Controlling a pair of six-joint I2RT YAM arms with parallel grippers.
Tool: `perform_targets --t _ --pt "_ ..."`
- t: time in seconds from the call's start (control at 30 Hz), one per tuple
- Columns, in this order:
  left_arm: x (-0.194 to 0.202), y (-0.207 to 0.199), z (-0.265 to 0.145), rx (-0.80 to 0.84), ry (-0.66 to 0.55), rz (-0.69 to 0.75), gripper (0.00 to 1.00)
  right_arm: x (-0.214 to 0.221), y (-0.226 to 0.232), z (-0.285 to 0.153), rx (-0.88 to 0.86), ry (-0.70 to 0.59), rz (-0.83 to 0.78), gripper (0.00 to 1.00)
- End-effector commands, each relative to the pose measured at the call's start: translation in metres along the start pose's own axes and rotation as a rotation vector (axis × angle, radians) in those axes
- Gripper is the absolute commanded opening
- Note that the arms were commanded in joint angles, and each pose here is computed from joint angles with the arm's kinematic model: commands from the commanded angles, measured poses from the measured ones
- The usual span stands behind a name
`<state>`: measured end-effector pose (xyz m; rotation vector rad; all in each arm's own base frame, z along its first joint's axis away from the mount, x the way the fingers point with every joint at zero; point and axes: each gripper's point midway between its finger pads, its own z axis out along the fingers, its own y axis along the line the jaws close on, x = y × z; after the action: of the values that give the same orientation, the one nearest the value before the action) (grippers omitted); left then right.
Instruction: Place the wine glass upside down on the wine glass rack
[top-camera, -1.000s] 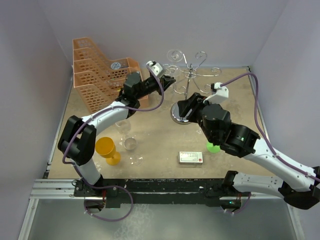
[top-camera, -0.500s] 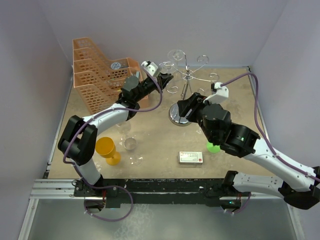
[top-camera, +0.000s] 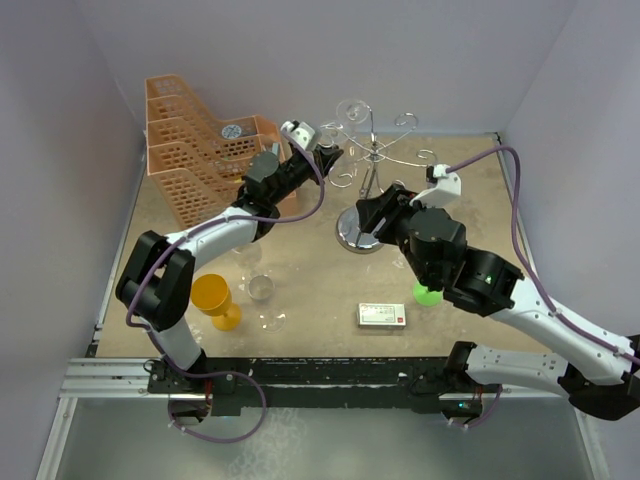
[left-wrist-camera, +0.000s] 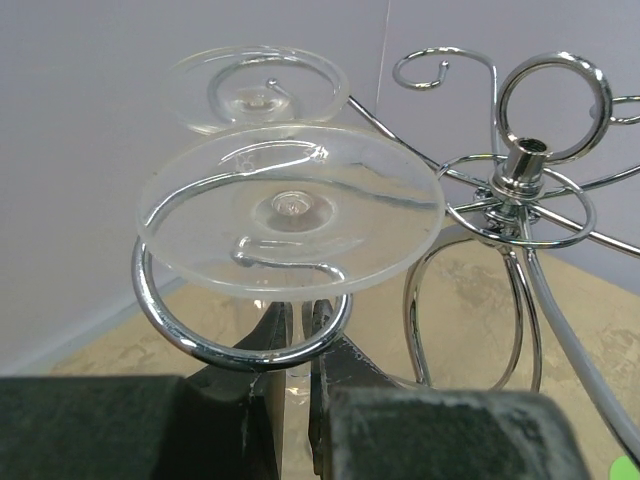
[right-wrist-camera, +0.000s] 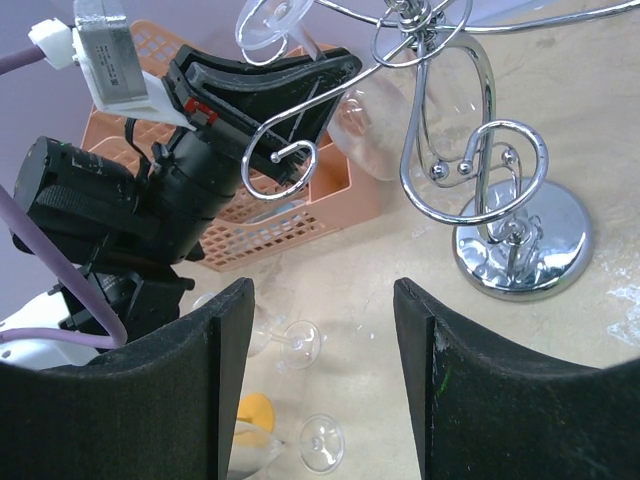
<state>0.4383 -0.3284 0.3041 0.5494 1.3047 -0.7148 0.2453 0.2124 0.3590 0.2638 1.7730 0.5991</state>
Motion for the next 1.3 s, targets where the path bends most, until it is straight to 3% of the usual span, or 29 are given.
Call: perform_targets --t 0.0,0.77,1.27 --pt "-0.047 0.006 0.006 -0.026 -0.094 0.031 0.01 -0.011 0.007 -0.001 -0.023 -0.035 0.049 0.6" --pt "-0.061 0.028 -0.002 -0.18 -0.136 -0.035 0.01 -0.002 0.014 0.011 -0.005 -0.007 0.027 0.59" --pt "-0.072 -0.001 -0.012 -0.01 -0.201 0.092 0.0 -0.007 0.015 0.004 -0.038 -0.023 0.065 0.59"
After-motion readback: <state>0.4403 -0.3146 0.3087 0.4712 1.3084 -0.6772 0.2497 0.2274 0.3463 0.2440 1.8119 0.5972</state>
